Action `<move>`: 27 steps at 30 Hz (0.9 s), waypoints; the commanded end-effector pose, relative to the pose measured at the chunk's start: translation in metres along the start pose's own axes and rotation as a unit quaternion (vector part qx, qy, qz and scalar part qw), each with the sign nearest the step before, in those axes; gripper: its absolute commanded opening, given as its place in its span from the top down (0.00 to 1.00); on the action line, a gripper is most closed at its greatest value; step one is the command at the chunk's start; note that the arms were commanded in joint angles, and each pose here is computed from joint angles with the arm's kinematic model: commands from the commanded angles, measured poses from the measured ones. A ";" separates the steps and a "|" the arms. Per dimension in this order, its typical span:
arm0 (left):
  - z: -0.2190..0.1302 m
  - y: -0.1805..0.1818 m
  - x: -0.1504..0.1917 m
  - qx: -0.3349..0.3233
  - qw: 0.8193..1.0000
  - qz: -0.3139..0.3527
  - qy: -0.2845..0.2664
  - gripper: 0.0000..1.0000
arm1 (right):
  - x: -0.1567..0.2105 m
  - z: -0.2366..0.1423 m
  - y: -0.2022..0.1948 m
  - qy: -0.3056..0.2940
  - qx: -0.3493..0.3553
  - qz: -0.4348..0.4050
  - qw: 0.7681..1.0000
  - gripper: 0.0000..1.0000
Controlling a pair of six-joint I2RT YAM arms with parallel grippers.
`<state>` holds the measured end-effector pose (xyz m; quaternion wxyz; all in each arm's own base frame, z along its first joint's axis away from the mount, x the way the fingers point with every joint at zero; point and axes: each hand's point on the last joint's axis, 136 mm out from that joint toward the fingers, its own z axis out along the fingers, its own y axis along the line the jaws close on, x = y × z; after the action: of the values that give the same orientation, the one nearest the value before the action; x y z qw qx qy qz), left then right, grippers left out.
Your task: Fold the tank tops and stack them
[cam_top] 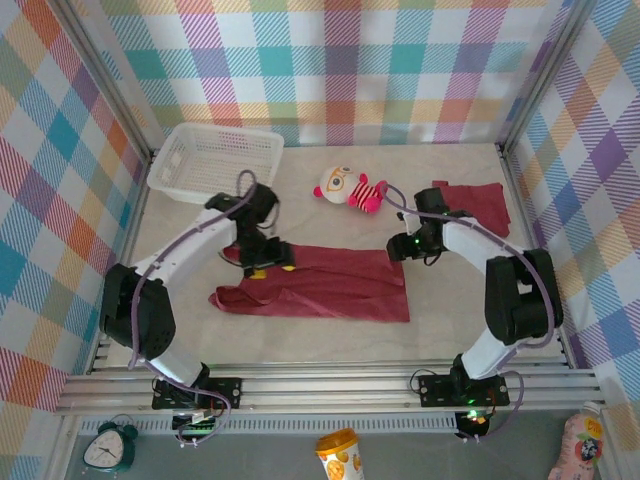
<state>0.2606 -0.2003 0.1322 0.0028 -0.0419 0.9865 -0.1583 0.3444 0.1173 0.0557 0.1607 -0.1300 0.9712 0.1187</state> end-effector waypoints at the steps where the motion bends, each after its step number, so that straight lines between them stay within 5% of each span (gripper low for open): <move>1: 0.014 -0.058 -0.007 0.033 0.998 0.045 -0.031 0.33 | -0.009 0.003 0.006 0.009 -0.027 0.023 0.999 0.37; 13: 0.089 -0.197 0.050 0.077 0.960 0.268 -0.036 0.33 | 0.001 0.028 0.012 0.070 -0.063 0.057 0.994 0.50; 27: 0.144 -0.246 0.091 0.014 0.895 0.444 -0.034 0.33 | 0.020 0.043 0.009 0.102 -0.061 0.063 0.991 0.84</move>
<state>0.1989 -0.4807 0.0801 0.1003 0.3471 0.9142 -0.1838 0.3465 0.1326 0.0203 0.0728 -0.0982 0.9792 0.1617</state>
